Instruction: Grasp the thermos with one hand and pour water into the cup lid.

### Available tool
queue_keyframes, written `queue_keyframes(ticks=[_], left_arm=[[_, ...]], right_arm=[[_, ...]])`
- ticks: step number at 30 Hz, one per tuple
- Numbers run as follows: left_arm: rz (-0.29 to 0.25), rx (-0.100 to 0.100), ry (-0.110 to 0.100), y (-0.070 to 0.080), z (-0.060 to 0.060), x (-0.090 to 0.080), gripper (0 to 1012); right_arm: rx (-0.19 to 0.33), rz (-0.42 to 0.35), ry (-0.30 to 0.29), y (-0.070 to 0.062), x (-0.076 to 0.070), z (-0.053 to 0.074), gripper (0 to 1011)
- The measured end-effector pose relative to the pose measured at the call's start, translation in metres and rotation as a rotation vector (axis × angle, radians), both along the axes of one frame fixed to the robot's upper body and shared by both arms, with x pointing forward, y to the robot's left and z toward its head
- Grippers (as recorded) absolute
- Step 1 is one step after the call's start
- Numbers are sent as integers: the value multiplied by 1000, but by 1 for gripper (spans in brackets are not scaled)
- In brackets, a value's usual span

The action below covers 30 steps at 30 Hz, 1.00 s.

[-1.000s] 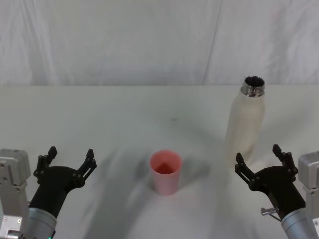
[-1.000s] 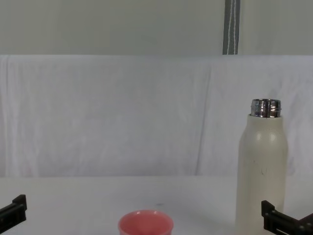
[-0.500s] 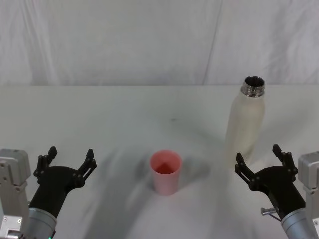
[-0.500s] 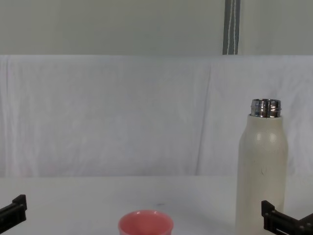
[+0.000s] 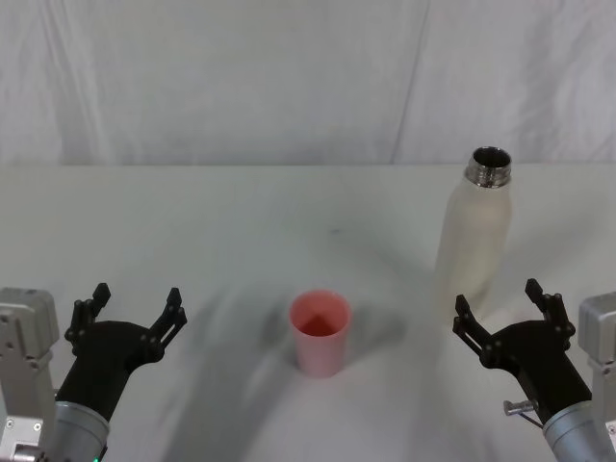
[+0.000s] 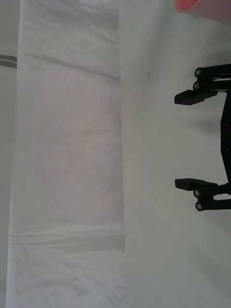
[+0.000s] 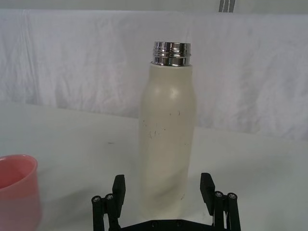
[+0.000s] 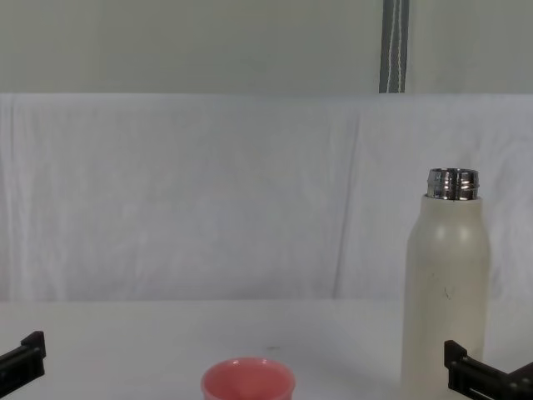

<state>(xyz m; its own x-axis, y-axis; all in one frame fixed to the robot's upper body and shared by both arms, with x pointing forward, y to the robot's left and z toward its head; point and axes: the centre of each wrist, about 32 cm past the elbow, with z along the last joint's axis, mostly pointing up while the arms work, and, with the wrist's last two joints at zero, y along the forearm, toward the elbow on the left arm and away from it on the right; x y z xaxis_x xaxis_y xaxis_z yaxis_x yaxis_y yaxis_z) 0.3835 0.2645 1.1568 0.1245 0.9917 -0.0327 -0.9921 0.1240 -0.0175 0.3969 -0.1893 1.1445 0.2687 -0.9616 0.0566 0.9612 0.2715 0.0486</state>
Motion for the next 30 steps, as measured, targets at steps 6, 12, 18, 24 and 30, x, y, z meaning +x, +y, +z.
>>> queue_keyframes(ticks=[6,12,18,24,30], left_arm=[[0,0,0,0,0,0,1001],[0,0,0,0,0,0,1001],[0,0,0,0,0,0,1001],[0,0,0,0,0,0,1001],[0,0,0,0,0,0,1001]], right_arm=[[32,9,9,-2,1,0,1003],[83,19,37,-8,4,-1,1003],[102,30,51,-13,8,-2,1003],[96,47,53,-19,15,-3,1003],[88,65,49,-24,25,-1,1003]])
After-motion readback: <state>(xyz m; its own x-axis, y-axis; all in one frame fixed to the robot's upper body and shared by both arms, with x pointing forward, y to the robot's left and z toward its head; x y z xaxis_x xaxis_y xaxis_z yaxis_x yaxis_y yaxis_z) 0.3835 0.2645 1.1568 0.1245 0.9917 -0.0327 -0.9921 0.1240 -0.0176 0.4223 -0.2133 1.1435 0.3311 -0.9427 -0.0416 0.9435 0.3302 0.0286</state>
